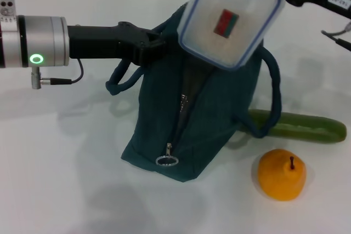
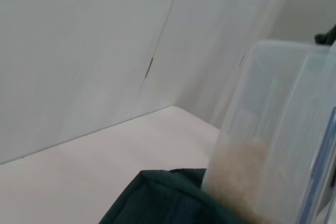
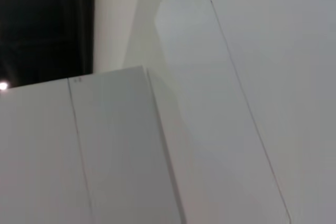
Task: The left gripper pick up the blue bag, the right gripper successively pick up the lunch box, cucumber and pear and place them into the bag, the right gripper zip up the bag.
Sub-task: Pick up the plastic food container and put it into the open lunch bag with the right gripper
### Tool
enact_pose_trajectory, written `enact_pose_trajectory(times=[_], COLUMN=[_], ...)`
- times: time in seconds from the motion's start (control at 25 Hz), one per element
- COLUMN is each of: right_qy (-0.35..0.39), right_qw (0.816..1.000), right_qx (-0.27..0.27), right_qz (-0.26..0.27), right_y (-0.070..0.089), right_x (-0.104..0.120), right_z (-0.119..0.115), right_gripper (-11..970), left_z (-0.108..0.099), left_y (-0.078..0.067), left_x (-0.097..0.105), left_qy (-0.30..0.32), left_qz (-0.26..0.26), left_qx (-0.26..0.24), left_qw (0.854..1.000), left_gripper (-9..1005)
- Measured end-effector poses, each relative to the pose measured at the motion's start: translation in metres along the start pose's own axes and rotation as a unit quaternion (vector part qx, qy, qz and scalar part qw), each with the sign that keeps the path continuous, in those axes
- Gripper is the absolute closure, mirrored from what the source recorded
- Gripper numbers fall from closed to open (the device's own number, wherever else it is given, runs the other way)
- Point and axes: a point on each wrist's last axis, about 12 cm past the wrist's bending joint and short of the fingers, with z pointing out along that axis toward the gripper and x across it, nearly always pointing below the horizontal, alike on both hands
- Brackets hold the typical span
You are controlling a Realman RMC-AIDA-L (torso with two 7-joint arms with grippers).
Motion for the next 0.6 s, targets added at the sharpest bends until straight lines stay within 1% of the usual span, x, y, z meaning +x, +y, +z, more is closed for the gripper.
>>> enact_pose_trajectory(times=[0.12,0.28,0.32,0.52,0.6], right_qy=[0.013,0.035,0.035,0.08,0.086], right_qw=[1.0,0.999,0.999,0.996,0.996], right_qx=[0.02,0.023,0.023,0.017,0.019], right_qz=[0.008,0.014,0.014,0.016,0.016], right_y=[-0.002,-0.002,-0.002,0.001,0.0], right_x=[0.003,0.009,0.009,0.024,0.026], right_z=[-0.012,-0.017,-0.017,-0.01,-0.009], right_gripper=[868,868,868,868,868], left_z=[0.0,0.0,0.0,0.001,0.001], left_y=[0.0,0.0,0.0,0.001,0.001], left_x=[0.0,0.0,0.0,0.0,0.0], left_qy=[0.0,0.0,0.0,0.0,0.0], left_qz=[0.003,0.005,0.005,0.007,0.007], left_qx=[0.0,-0.001,-0.001,-0.004,-0.004], left_qw=[1.0,1.0,1.0,1.0,1.0], left_gripper=[957,957,957,957,957])
